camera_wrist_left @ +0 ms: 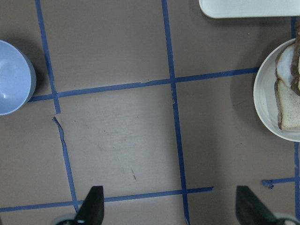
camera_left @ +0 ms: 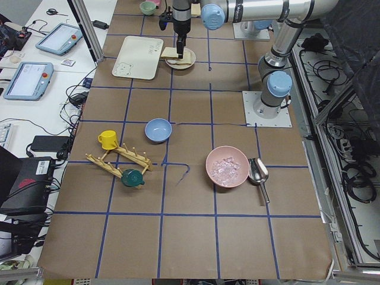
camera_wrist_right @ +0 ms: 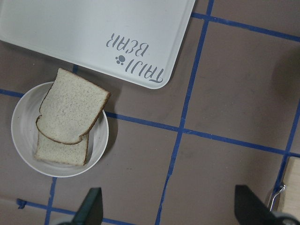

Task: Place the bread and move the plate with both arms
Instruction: 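Reach the left gripper toward the plate rim nearest it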

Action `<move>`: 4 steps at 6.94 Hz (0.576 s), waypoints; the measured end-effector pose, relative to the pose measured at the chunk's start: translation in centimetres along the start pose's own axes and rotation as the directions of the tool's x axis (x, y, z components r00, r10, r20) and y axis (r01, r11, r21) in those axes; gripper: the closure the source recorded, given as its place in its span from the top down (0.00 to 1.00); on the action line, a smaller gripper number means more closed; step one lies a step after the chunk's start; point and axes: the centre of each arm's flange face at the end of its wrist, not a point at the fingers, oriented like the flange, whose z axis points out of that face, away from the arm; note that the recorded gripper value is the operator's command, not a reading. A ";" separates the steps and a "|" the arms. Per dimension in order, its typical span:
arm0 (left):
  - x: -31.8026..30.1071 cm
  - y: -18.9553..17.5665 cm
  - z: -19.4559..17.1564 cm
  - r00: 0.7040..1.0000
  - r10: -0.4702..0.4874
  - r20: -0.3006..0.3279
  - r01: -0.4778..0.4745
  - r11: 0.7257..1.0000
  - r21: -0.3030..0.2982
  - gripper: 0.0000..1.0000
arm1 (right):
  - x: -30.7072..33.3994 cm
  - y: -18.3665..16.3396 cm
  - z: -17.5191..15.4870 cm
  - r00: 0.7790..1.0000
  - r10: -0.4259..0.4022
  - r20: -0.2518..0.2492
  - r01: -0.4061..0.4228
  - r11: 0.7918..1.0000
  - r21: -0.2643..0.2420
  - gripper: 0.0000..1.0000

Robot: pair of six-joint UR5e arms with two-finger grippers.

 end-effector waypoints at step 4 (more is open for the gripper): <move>1.6 -4.3 11.6 0.988 -0.004 -0.153 0.013 0.998 0.062 1.00 | 1.2 1.0 -1.7 0.999 0.041 -0.006 -0.041 0.999 0.033 1.00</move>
